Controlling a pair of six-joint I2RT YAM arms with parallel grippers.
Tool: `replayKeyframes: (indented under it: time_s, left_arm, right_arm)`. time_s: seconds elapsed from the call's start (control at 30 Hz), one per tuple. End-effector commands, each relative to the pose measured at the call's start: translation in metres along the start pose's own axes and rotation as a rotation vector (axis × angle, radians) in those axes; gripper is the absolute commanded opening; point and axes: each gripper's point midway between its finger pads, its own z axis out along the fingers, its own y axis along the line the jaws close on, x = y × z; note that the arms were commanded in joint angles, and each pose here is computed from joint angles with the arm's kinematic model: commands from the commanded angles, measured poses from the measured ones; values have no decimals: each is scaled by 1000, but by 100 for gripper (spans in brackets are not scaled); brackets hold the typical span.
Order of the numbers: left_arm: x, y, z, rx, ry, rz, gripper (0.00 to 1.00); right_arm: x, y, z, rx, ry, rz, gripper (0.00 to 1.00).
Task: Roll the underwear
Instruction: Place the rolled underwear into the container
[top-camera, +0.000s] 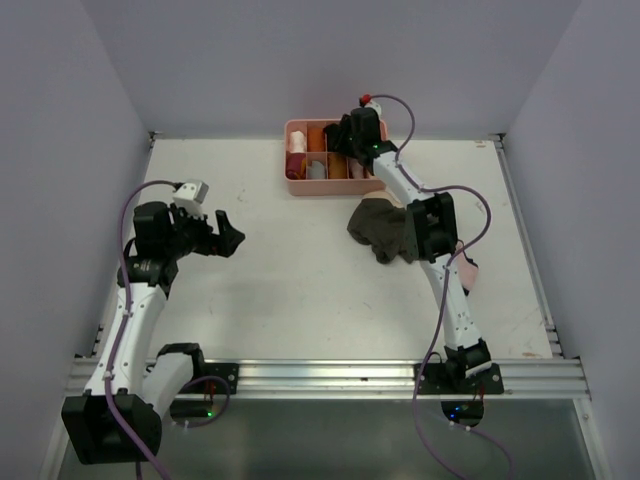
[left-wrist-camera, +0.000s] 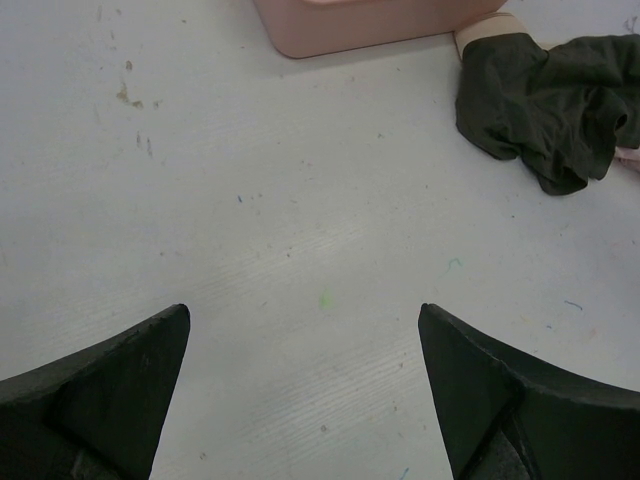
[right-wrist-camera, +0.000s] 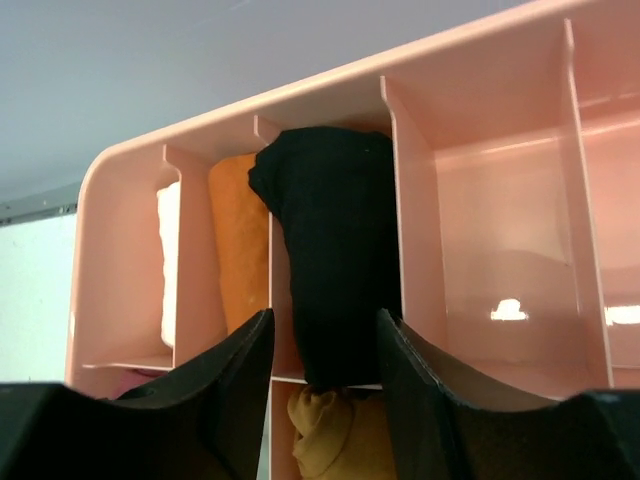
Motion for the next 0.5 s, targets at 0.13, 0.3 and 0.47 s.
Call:
replayKeyframes:
  time_s: [0.13, 0.3, 0.47]
  left_arm:
    - [-41, 7, 6, -11, -9, 90, 100]
    - [-66, 22, 24, -22, 1, 183, 100]
    - [-91, 21, 55, -31, 56, 283, 100]
  right_arm:
    - [-103, 69, -68, -197, -230, -133, 65]
    - [-144, 97, -134, -273, -309, -288, 99]
    - [-135, 88, -193, -268, -252, -532, 99]
